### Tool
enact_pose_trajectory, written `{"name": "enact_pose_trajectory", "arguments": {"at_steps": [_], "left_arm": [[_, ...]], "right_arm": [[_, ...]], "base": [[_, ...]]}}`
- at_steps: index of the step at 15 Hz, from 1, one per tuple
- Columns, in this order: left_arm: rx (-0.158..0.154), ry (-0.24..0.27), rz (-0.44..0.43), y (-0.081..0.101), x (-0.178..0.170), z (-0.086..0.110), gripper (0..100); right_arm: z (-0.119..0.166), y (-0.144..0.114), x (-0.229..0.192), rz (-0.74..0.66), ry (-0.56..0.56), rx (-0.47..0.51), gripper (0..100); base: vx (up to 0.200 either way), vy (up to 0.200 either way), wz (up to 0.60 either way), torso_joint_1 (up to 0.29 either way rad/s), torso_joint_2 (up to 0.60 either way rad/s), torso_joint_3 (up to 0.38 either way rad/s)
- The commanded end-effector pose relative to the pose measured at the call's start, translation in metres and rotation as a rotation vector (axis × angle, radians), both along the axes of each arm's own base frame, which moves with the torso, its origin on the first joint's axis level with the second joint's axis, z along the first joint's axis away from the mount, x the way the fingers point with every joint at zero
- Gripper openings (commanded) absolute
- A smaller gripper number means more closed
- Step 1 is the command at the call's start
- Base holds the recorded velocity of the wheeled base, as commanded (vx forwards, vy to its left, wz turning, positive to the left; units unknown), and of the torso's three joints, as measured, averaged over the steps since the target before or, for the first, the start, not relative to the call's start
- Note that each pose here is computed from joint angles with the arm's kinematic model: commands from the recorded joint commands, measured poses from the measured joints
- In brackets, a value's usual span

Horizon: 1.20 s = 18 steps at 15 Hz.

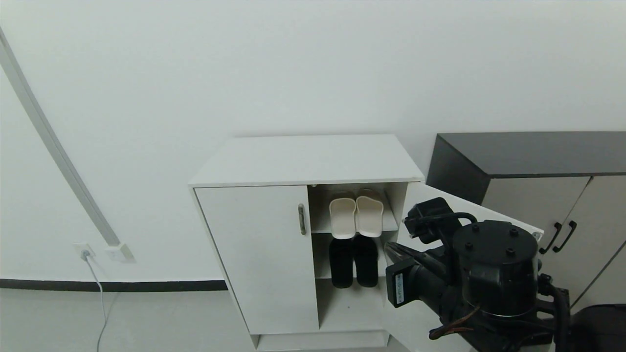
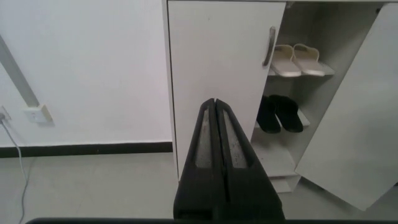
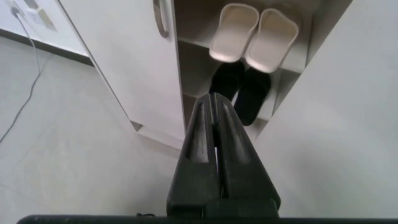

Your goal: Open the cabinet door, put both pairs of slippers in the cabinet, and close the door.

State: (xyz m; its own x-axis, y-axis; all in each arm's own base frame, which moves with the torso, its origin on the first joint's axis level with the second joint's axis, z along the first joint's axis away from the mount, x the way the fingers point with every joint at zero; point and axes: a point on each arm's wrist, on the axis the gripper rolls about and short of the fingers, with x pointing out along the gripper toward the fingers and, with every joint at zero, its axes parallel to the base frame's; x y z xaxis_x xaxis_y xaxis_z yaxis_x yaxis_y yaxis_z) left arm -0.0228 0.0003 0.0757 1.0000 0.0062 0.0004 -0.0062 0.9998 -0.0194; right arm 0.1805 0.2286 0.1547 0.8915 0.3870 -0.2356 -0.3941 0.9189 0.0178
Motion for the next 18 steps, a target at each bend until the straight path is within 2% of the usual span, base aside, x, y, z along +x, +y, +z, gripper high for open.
{"name": "enact_pose_trajectory", "arguments": {"at_steps": [1,12,18], "left_arm": [[-0.001,-0.001,0.0,0.0,0.0,0.0004,0],[-0.001,-0.001,-0.002,0.0,0.0,0.0004,0],[-0.001,0.0,-0.002,0.0,0.0,0.0002,0]], "right_arm": [[-0.0005,0.0,-0.0006,0.002,0.001,-0.002,0],[-0.0029,-0.0013,-0.0021,0.007,0.002,-0.021,0],[-0.0057,-0.0019,-0.0025,0.009,0.007,-0.032,0]], "base": [[0.0,0.0,0.0,0.227,-0.55,-0.32],[0.0,0.0,0.0,0.232,-0.53,-0.294],[0.0,0.0,0.0,0.033,-0.07,-0.039]]}}
